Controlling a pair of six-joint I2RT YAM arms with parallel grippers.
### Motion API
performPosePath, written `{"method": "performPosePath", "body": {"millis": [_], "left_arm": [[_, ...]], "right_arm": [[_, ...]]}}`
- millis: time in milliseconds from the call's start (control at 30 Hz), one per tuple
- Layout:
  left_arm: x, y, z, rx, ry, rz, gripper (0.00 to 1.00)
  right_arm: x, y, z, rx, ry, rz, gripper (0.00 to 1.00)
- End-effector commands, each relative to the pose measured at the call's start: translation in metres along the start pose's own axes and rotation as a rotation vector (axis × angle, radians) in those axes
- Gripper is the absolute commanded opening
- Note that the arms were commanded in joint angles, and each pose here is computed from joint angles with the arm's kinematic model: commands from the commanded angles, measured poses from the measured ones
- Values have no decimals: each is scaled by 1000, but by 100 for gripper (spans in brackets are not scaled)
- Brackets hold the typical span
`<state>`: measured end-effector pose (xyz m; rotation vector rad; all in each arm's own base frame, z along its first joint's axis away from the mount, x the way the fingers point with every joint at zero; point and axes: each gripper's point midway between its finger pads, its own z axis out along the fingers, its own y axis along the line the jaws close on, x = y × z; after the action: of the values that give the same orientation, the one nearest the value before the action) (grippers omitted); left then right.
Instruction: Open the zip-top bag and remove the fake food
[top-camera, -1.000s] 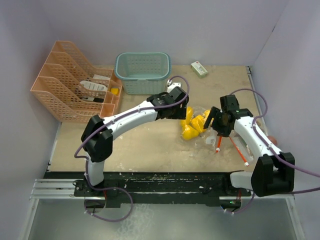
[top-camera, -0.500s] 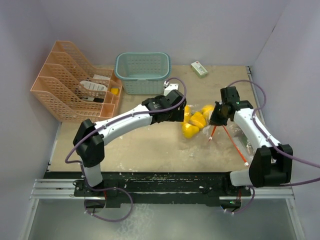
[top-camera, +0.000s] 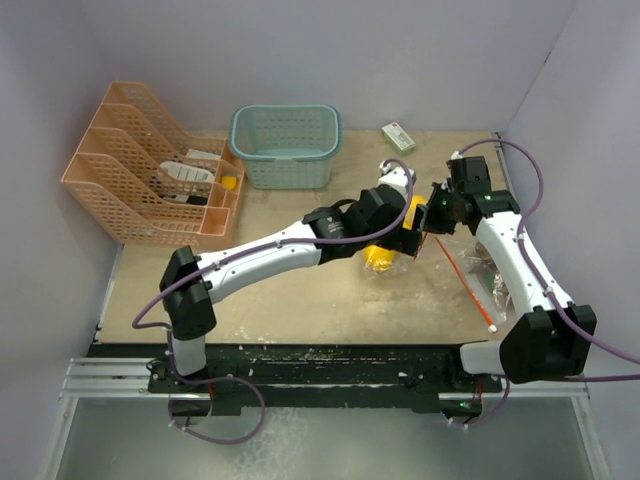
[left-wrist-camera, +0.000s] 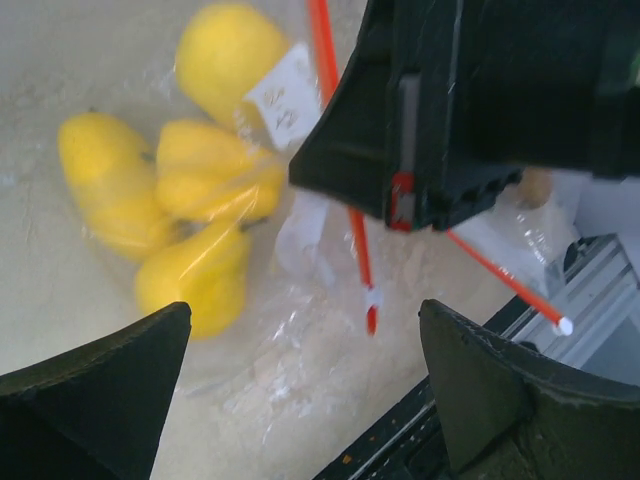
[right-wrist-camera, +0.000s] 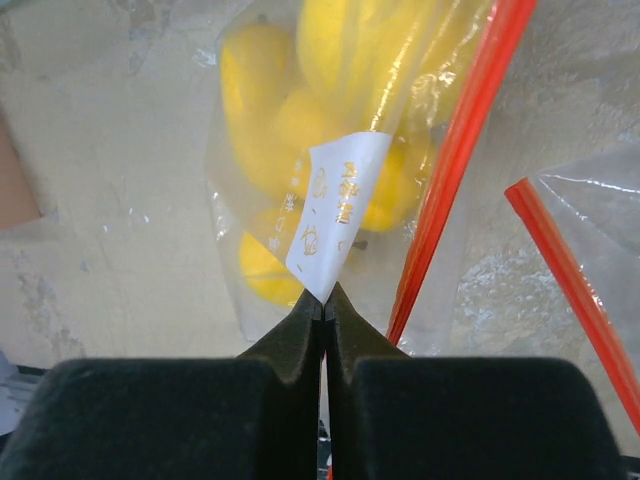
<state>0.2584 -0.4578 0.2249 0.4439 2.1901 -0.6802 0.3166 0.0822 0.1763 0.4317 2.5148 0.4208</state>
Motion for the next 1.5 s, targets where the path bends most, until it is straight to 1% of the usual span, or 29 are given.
{"method": "performPosePath", "body": {"millis": [0, 133, 267, 333, 400, 500, 533, 600, 733, 867, 967, 1033, 1067, 1233, 1267, 1300, 1367, 1400, 1467], "left_arm": [[-41, -27, 12, 87, -99, 16, 99], [-31, -25, 29, 62, -63, 31, 89], [-22, -19, 31, 41, -46, 20, 72], [-21, -17, 30, 36, -44, 26, 67], [-23, -19, 27, 48, -43, 40, 68], [-28, -27, 16, 95, -59, 52, 77], [-30, -29, 11, 106, -69, 52, 79], [-27, -31, 2, 117, -71, 61, 76], [-18, -40, -8, 133, -58, 82, 56], [-9, -52, -6, 167, -35, 92, 41], [-13, -59, -4, 188, -40, 100, 21], [-17, -63, -5, 197, -43, 111, 4], [-18, -64, -4, 201, -41, 117, 0], [-20, -59, -8, 182, -34, 135, 0], [-19, -55, -8, 165, -30, 143, 0], [-20, -51, -10, 151, -34, 148, 0], [-22, -39, -14, 124, -35, 159, 0], [-25, -33, -17, 113, -37, 158, 0], [-30, -18, -23, 103, -36, 157, 0]], "right_arm": [[-7, 22, -23, -84, -18, -9, 0], [-9, 28, -35, -111, -35, -14, 0], [-11, 31, -43, -126, -57, -16, 0], [-11, 32, -45, -130, -58, -9, 0], [-10, 32, -46, -134, -59, -2, 0], [-7, 31, -45, -134, -49, 6, 0], [-6, 31, -44, -133, -48, 7, 0], [-6, 30, -43, -127, -48, 8, 0], [-9, 30, -43, -125, -58, 6, 0], [-11, 31, -44, -124, -61, 5, 0], [-9, 30, -44, -124, -58, 5, 0], [-8, 30, -45, -125, -61, 3, 0], [-8, 30, -46, -129, -63, 1, 0], [-13, 33, -54, -143, -97, 5, 0], [-16, 34, -56, -141, -109, 1, 1], [-19, 34, -58, -142, -120, -3, 7], [-25, 37, -62, -153, -148, -18, 25], [-30, 40, -67, -161, -174, -31, 31], [-44, 44, -81, -173, -258, -54, 38]]}}
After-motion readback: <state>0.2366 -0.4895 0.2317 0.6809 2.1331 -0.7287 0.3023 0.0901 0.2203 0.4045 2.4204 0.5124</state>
